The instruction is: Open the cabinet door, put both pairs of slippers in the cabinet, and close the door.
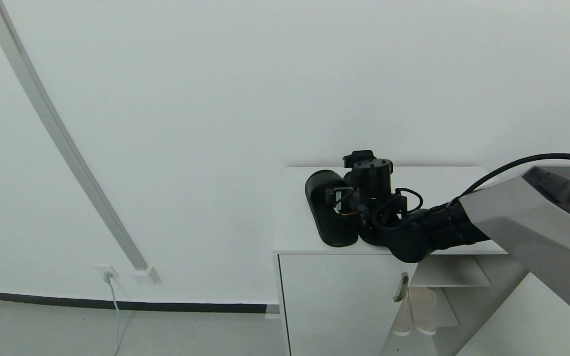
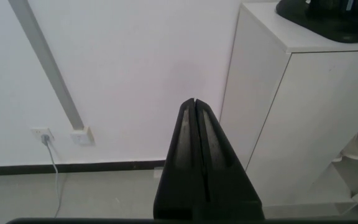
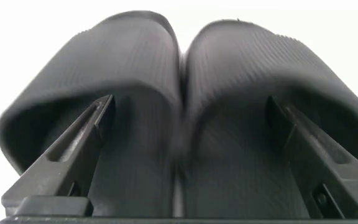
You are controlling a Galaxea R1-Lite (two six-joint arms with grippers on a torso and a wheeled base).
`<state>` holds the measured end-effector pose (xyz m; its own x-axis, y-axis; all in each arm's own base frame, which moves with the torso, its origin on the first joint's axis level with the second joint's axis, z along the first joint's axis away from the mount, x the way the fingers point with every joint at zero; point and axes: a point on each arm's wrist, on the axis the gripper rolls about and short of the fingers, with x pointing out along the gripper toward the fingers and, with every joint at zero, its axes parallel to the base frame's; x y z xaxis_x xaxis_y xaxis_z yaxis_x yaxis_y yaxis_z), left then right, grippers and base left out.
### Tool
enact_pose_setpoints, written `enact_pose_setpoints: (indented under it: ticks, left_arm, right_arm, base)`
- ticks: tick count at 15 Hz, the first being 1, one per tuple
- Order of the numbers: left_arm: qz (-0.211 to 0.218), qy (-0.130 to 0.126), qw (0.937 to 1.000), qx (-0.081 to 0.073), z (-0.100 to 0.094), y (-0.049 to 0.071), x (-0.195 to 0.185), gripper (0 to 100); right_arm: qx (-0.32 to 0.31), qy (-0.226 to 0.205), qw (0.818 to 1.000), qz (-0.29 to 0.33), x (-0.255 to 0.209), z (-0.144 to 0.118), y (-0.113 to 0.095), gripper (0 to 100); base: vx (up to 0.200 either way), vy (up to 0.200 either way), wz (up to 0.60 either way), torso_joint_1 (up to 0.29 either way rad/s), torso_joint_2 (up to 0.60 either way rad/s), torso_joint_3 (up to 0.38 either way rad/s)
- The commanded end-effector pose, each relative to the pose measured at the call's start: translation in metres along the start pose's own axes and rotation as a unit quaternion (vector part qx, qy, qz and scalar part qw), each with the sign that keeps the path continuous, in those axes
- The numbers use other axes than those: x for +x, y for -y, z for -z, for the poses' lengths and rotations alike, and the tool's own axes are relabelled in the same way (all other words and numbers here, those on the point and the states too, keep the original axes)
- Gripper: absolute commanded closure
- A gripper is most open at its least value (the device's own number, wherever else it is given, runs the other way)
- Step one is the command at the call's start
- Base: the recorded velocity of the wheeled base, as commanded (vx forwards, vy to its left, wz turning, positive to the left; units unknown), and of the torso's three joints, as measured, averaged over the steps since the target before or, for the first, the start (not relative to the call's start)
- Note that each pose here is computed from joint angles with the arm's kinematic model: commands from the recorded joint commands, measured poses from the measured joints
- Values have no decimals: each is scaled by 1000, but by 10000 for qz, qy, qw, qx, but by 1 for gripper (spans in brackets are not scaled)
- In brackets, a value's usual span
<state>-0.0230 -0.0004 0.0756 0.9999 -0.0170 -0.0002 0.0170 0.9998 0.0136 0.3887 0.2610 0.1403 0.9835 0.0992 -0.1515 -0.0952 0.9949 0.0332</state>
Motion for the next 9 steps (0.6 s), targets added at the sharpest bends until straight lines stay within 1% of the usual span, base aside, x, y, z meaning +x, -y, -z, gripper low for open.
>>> enact_pose_setpoints:
  ticks: [1,3,4,9]
  left_arm:
    - [-1,-7,10000,1,0,0,0,100]
    - [-1,-7,10000,1,0,0,0,100]
    - [-1,-7,10000,1,0,0,0,100]
    - [-1,-7,10000,1,0,0,0,100]
  right_arm:
    - [-30,-1,10000,44,11,7,-1,0]
    - [-26,5,10000,43,13,7,-2,0]
    - [-30,-1,10000,44,13,7,-2,100]
    - [-8,52,10000,38,12,2,-2,100]
  base:
    - [0,0,0,0,0,0]
    - [0,0,0,0,0,0]
    - [0,0,0,0,0,0]
    - [0,0,0,0,0,0]
